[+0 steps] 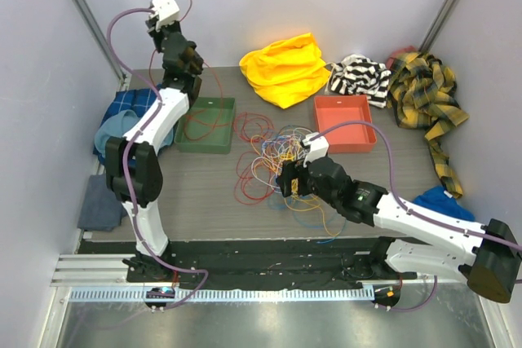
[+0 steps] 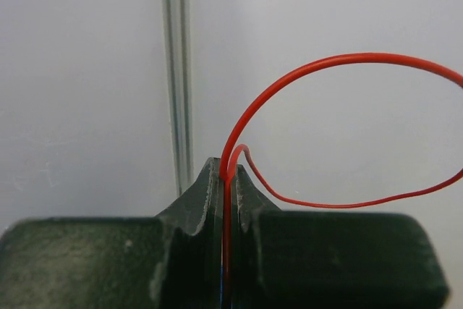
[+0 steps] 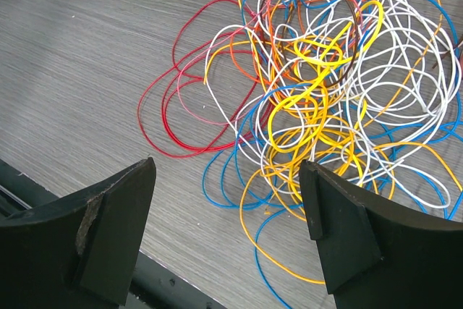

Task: Untangle the cables

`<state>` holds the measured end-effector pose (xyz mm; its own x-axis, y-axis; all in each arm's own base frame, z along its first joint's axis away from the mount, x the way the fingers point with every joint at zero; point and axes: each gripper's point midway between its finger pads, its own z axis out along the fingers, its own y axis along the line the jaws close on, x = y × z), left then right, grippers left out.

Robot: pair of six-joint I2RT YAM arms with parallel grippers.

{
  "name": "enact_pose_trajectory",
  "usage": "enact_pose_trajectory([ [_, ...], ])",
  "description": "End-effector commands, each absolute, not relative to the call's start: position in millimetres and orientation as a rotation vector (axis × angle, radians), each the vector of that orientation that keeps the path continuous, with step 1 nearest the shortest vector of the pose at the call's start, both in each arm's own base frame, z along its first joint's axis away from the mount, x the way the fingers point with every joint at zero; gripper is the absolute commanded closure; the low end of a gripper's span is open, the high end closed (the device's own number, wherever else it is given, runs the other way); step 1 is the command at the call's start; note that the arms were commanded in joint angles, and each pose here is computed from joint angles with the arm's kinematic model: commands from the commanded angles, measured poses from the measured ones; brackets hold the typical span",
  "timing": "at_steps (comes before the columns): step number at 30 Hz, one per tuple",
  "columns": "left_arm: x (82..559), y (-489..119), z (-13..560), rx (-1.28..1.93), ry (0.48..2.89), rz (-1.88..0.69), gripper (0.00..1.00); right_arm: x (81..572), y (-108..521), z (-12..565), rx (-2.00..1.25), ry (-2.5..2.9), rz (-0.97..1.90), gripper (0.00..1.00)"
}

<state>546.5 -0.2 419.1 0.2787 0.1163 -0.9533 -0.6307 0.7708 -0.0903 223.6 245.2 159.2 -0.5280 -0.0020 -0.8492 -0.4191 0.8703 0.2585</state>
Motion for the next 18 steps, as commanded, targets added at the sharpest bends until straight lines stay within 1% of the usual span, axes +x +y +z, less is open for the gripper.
enact_pose_trajectory([
  [1, 531, 17, 440, -0.593, 1.114, 0.511, 1.0, 226, 249, 162, -0.306, 2.048, 0.56, 0.11],
  [3, 529, 12, 433, -0.583, 1.128, 0.494, 1.0, 226, 251, 161, -0.302, 2.049, 0.565, 0.12],
  [4, 530, 10, 415, -0.575, 1.161, 0.503, 1.0, 226, 252, 161, -0.301, 2.047, 0.571, 0.11],
  [10, 519, -9, 357, -0.536, 1.268, 0.511, 1.0, 224, 253, 158, -0.294, 2.055, 0.589, 0.12],
  [17, 494, -49, 326, -0.457, 1.355, 0.472, 1.0, 223, 253, 157, -0.281, 2.05, 0.603, 0.12],
  [18, 490, -59, 317, -0.415, 1.402, 0.468, 1.0, 223, 254, 157, -0.28, 2.048, 0.609, 0.13],
])
